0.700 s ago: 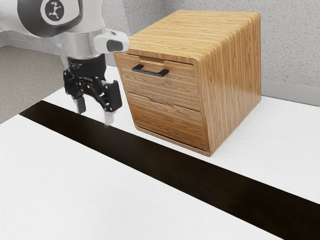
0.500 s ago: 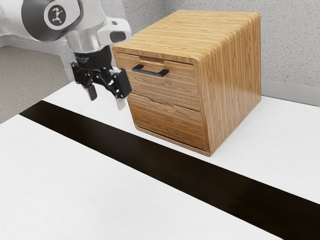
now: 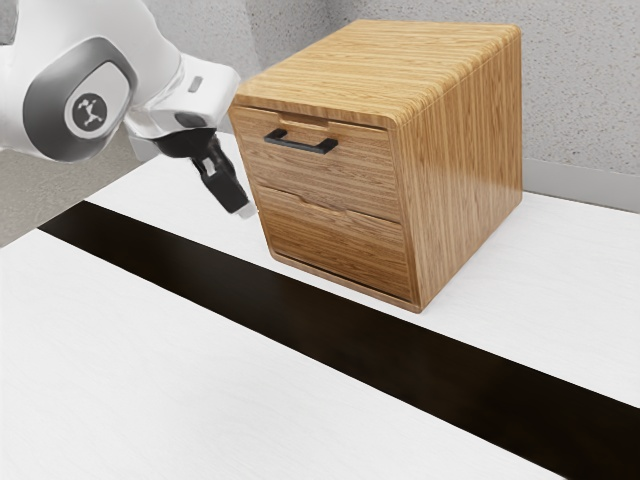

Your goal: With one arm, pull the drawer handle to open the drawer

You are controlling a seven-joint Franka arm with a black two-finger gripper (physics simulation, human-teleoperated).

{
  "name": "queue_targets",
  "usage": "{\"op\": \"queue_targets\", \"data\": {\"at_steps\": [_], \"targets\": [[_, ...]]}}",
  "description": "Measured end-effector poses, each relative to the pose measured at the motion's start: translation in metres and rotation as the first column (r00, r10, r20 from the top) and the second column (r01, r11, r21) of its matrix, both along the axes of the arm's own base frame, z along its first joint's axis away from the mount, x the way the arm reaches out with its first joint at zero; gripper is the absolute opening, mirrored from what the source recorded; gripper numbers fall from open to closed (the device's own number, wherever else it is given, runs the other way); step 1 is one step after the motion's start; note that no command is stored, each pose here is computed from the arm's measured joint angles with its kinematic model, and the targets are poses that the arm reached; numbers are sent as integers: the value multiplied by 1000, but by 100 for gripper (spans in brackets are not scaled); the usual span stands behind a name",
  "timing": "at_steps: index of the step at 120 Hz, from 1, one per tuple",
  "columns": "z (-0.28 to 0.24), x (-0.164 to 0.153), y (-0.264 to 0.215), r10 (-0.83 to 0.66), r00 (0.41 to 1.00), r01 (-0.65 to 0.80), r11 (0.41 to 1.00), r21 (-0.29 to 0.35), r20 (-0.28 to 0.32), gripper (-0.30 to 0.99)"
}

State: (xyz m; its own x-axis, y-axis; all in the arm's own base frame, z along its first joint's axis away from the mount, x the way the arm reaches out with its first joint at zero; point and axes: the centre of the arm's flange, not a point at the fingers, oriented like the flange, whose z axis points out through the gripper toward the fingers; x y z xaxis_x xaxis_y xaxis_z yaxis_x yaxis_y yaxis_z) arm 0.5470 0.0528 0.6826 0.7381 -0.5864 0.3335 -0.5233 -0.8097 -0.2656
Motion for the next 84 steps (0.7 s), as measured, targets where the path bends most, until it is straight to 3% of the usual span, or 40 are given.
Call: {"op": "queue_targets", "data": {"at_steps": [10, 22, 44, 52, 70, 84], "targets": [[1, 9, 3, -138, 988, 137, 990, 14, 71, 69], [3, 10, 3, -308, 946, 299, 949, 98, 103, 69], [15, -39, 10, -519, 845, 483, 844, 234, 131, 69], [0, -26, 13, -564, 813, 523, 816, 246, 144, 69], [-4, -10, 28, -614, 748, 550, 786, 281, 254, 69], [-10, 10, 46, -662, 710, 573, 742, 349, 242, 68]]}}
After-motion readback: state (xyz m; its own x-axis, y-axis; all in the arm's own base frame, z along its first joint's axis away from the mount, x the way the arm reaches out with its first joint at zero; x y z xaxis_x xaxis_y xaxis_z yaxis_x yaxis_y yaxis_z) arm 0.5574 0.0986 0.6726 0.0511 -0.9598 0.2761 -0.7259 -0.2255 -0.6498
